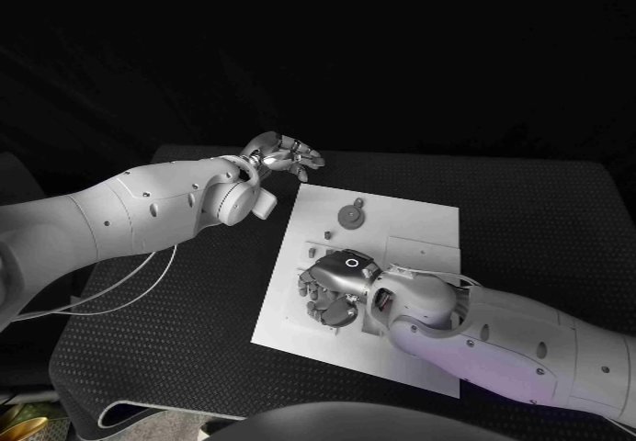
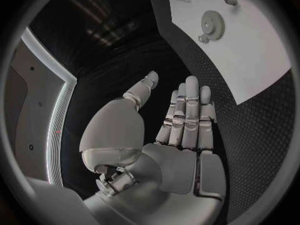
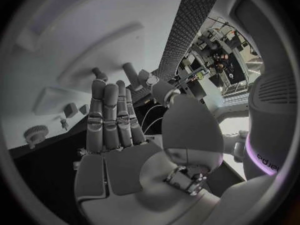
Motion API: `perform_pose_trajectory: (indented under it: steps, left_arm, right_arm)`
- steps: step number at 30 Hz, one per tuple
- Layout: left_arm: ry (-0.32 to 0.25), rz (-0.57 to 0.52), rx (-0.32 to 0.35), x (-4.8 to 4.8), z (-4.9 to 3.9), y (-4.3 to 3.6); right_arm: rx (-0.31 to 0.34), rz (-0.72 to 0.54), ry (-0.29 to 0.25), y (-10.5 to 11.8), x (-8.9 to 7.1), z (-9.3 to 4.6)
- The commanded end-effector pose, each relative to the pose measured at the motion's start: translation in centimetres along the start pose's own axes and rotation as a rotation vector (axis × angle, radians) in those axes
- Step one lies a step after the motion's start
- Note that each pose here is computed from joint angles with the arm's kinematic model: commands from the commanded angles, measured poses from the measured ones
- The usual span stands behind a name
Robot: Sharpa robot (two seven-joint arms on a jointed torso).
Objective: Assemble the parts on the task board
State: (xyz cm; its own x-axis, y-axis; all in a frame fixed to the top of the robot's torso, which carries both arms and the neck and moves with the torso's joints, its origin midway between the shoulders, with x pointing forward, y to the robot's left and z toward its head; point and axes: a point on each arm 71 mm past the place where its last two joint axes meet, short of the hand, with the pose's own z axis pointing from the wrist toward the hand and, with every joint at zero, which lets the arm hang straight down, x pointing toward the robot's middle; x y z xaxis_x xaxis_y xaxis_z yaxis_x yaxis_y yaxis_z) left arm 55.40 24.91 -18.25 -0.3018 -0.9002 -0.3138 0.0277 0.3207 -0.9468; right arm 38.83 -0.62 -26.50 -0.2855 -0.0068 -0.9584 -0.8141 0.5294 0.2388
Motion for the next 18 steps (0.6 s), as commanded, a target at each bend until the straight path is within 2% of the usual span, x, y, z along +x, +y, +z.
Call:
perform_pose_trajectory:
  steps: [1,10,14,18]
  left_arm:
    - [0.012,-0.009,0.007,0.15,0.04,-0.17]
    - [0.011,-0.008,0.006,0.10,0.03,-0.15]
    - [0.009,-0.008,0.004,-0.03,-0.01,-0.10]
    - [0.003,-0.006,0.002,-0.28,-0.04,0.00]
  right_arm:
    - [-0.008,0.024,0.085,0.2,1.7,-0.3]
    - [-0.007,0.040,0.052,0.0,1.4,-0.6]
    - [-0.013,0.089,0.013,-0.3,1.1,-1.2]
    - [-0.033,0.164,-0.045,-0.5,0.1,-2.1]
